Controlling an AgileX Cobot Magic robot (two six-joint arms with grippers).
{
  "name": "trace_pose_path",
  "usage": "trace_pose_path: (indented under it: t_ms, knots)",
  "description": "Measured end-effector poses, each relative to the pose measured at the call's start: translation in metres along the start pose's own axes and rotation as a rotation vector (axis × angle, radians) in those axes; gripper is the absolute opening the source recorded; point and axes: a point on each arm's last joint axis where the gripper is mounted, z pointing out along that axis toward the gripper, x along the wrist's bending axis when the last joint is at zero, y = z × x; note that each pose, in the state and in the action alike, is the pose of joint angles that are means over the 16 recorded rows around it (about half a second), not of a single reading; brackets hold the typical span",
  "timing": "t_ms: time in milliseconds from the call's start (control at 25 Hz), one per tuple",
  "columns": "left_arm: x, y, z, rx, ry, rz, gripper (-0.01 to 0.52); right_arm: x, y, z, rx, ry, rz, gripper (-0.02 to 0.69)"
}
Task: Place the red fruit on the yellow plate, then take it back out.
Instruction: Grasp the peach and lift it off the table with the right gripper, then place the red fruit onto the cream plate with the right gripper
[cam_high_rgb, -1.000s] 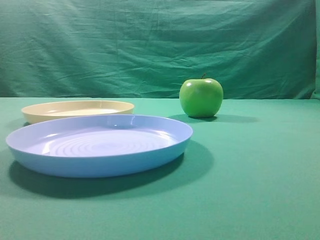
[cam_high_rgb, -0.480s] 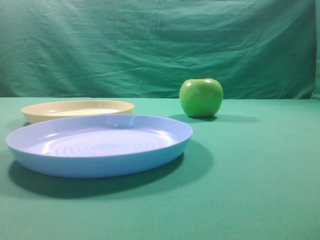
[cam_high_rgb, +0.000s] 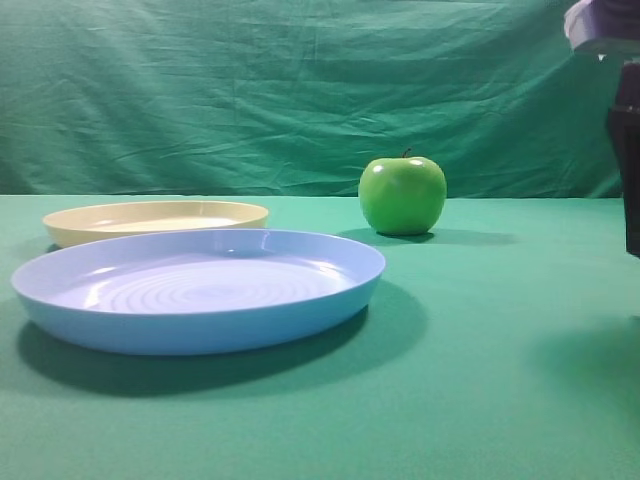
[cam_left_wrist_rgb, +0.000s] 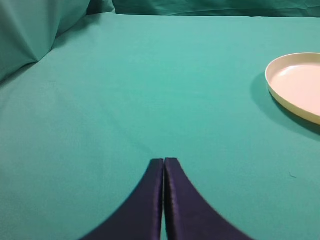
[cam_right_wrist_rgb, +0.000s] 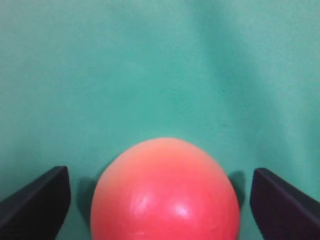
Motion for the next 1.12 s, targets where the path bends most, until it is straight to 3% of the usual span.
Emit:
trace_pose_path:
  t_ms: [320, 520, 840, 1120]
  knots:
    - [0.000, 0.000, 0.000, 0.000, 0.000, 0.000, 0.000, -0.002, 0.011, -0.003, 0.029, -0.001, 0.007, 0.332]
    - [0.000, 0.000, 0.000, 0.000, 0.000, 0.000, 0.000, -0.004, 0.035, -0.024, -0.009, -0.004, 0.008, 0.243]
    - [0.000, 0.000, 0.000, 0.000, 0.000, 0.000, 0.000, 0.007, 0.090, -0.086, -0.225, 0.012, -0.077, 0.221]
    - [0.000, 0.000, 0.000, 0.000, 0.000, 0.000, 0.000, 0.053, 0.135, -0.130, -0.465, 0.053, -0.252, 0.210]
